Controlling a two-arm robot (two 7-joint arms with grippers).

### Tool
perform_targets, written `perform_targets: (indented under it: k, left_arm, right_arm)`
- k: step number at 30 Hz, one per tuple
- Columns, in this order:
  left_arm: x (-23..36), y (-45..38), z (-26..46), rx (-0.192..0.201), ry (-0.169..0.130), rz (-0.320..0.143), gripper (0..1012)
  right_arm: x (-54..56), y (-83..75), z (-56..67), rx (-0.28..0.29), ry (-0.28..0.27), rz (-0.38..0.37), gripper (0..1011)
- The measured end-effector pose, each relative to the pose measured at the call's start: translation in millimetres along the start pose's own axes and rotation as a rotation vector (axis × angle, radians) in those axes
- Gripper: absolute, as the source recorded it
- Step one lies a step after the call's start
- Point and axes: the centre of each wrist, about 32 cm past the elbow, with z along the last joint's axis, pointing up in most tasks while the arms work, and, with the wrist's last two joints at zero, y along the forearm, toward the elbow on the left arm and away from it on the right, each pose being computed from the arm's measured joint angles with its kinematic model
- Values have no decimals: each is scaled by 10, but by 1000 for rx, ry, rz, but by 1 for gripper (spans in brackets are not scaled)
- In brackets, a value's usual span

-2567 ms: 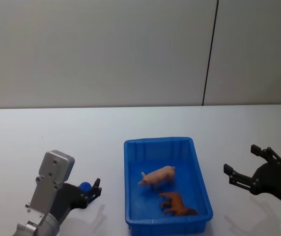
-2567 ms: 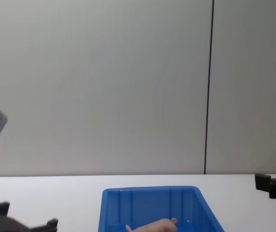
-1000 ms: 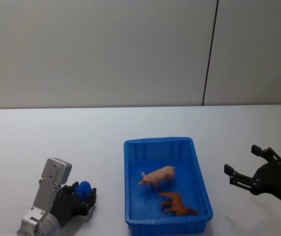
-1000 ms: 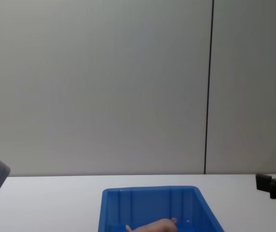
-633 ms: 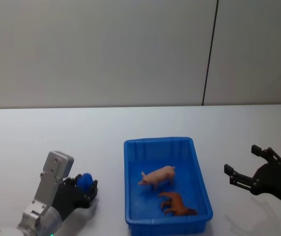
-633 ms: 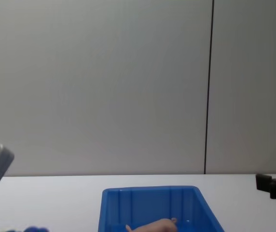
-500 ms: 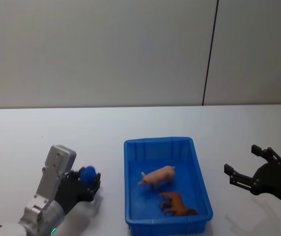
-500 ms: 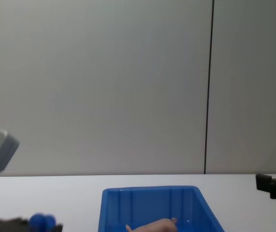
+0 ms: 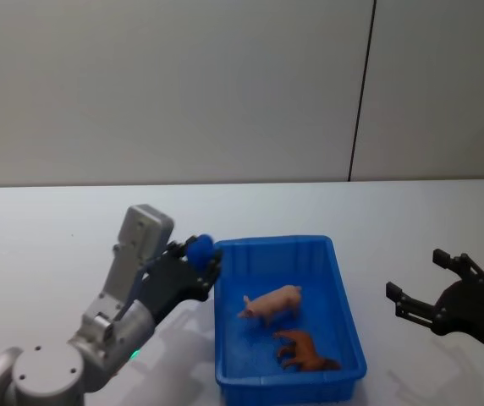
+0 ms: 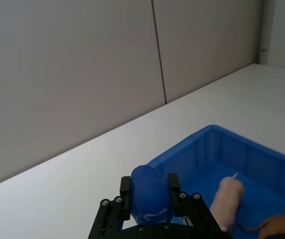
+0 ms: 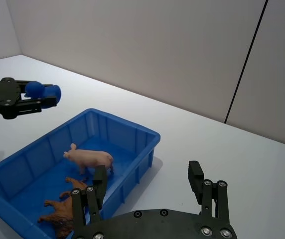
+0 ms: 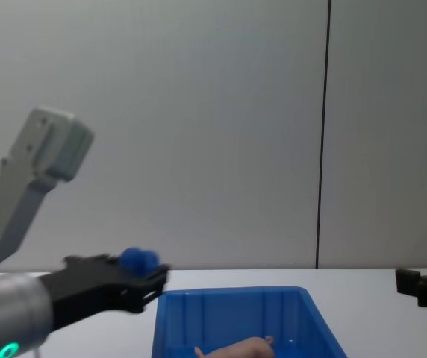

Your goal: Pick up the two dolls from the table and place them into the box.

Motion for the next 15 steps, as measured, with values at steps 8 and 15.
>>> perform_targets:
  k: [8,15]
  left_arm:
    - [-164,-197,174,-62,-7,-65,676]
    - [-258,-314,261,-99,-8,-104,867]
  right_arm:
    - [0,0,0,0,0,0,1001]
    - [0,0,0,0,0,0,1001]
